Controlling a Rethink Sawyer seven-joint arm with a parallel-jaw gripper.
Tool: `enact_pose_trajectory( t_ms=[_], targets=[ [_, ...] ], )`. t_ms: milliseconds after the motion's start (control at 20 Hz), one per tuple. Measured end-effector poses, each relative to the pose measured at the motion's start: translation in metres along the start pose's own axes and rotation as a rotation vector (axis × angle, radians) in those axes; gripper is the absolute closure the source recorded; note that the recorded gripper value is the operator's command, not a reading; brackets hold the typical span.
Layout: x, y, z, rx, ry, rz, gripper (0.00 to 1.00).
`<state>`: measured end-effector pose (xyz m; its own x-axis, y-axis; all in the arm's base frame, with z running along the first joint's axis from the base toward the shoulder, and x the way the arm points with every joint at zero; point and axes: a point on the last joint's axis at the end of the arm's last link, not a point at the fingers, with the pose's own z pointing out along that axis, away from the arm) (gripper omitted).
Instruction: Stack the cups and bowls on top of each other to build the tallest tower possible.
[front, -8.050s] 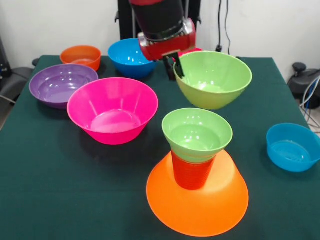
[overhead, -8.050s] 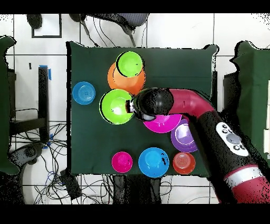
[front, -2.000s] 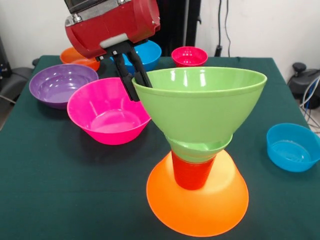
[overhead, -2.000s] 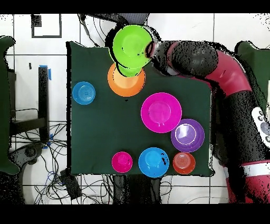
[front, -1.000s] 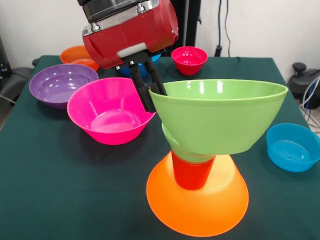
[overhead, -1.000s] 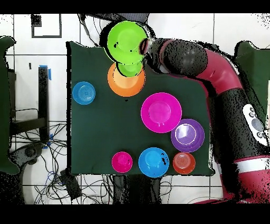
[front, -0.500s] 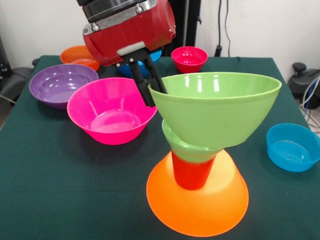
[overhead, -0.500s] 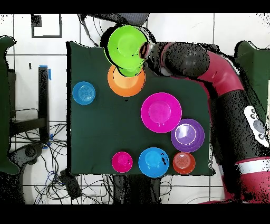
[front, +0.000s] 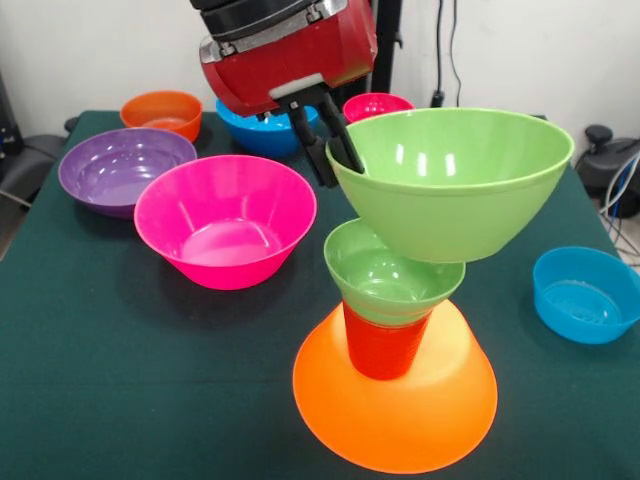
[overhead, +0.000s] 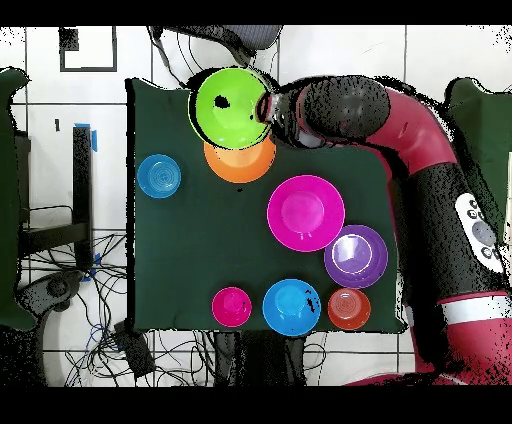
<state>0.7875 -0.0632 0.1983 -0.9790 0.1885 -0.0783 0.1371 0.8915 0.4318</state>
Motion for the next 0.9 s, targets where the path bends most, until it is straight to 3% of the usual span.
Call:
enact_pose_trajectory(
  t_ms=[500,900],
  targets=[
    [-0.011,0.0,-0.004,0.03,-0.025,-0.006,1.0],
    [-0.016,-0.007,-0.002,0.118,-0.044,-0.038,1.0]
  ],
)
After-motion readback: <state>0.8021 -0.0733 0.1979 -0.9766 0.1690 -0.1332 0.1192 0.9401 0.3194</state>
